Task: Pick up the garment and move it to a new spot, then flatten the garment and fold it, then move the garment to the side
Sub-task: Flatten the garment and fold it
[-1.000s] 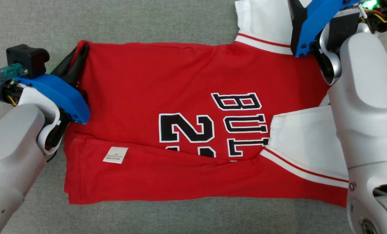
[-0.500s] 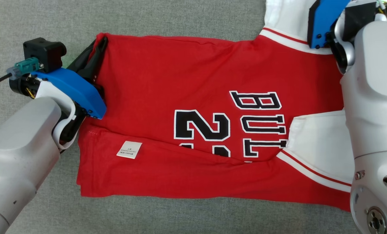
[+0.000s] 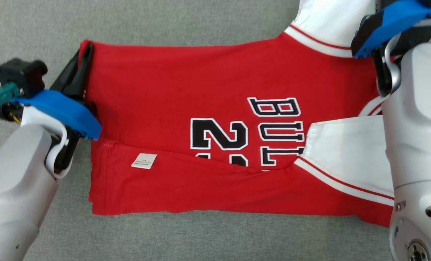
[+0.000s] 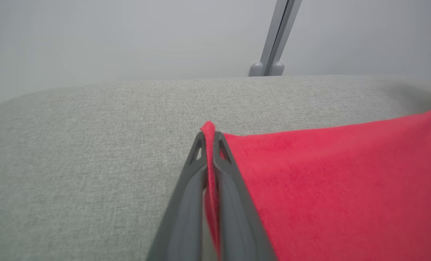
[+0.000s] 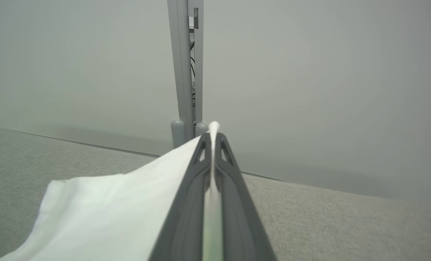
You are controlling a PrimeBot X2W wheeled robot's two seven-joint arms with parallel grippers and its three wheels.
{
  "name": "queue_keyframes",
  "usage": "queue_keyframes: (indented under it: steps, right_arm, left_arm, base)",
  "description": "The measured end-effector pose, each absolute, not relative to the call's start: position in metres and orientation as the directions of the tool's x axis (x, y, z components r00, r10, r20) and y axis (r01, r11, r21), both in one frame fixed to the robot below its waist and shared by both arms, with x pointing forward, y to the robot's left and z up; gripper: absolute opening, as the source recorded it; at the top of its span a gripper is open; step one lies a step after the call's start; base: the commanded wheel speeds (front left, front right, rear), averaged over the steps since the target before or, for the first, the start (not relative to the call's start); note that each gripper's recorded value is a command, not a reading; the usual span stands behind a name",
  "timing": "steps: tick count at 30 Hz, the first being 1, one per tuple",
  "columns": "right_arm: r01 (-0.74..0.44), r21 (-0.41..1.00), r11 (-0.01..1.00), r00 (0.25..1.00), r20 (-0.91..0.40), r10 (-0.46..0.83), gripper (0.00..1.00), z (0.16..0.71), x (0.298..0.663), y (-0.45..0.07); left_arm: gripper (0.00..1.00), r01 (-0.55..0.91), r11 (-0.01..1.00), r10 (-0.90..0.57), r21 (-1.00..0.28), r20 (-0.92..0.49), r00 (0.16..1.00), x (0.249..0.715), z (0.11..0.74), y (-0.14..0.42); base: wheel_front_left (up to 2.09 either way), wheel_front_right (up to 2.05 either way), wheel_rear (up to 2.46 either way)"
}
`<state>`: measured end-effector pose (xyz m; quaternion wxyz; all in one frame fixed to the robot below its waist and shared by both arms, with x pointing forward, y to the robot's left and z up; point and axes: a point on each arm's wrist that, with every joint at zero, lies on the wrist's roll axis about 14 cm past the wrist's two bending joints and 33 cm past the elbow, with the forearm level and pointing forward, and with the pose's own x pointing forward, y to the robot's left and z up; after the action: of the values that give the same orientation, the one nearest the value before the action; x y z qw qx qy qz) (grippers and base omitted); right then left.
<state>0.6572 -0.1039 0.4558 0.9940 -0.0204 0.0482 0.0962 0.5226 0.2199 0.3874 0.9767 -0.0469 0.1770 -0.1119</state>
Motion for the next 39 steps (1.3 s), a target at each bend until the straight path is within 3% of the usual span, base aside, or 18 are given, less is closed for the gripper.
queue_keyframes:
  steps: [7, 14, 26, 39]
  right_arm:
    - [-0.167, 0.073, 0.983, 0.985, -0.040, 0.170, 0.00, 0.475, 0.620, -0.118]
    - [-0.164, 0.203, 0.965, 0.985, -0.022, 0.172, 0.00, 0.476, 0.558, -0.125]
    - [-0.076, 0.337, 0.938, 0.983, -0.131, 0.127, 0.00, 0.436, 0.447, -0.144]
    - [-0.033, 0.340, 0.940, 0.971, -0.214, 0.111, 0.00, 0.412, 0.417, -0.149]
  left_arm:
    - [0.00, 0.189, 0.974, -0.219, -0.123, -0.314, 0.924, 0.501, 0.396, 0.217]
    - [0.00, 0.174, 0.976, -0.208, -0.128, -0.339, 0.917, 0.474, 0.391, 0.212]
    - [0.00, 0.158, 0.981, -0.192, -0.115, -0.411, 0.891, 0.426, 0.373, 0.211]
    - [0.03, 0.102, 0.986, -0.152, -0.135, -0.436, 0.887, 0.392, 0.361, 0.214]
  base:
    - [0.00, 0.00, 0.00]
    - [0.00, 0.00, 0.00]
    - [0.00, 0.00, 0.00]
    - [0.00, 0.00, 0.00]
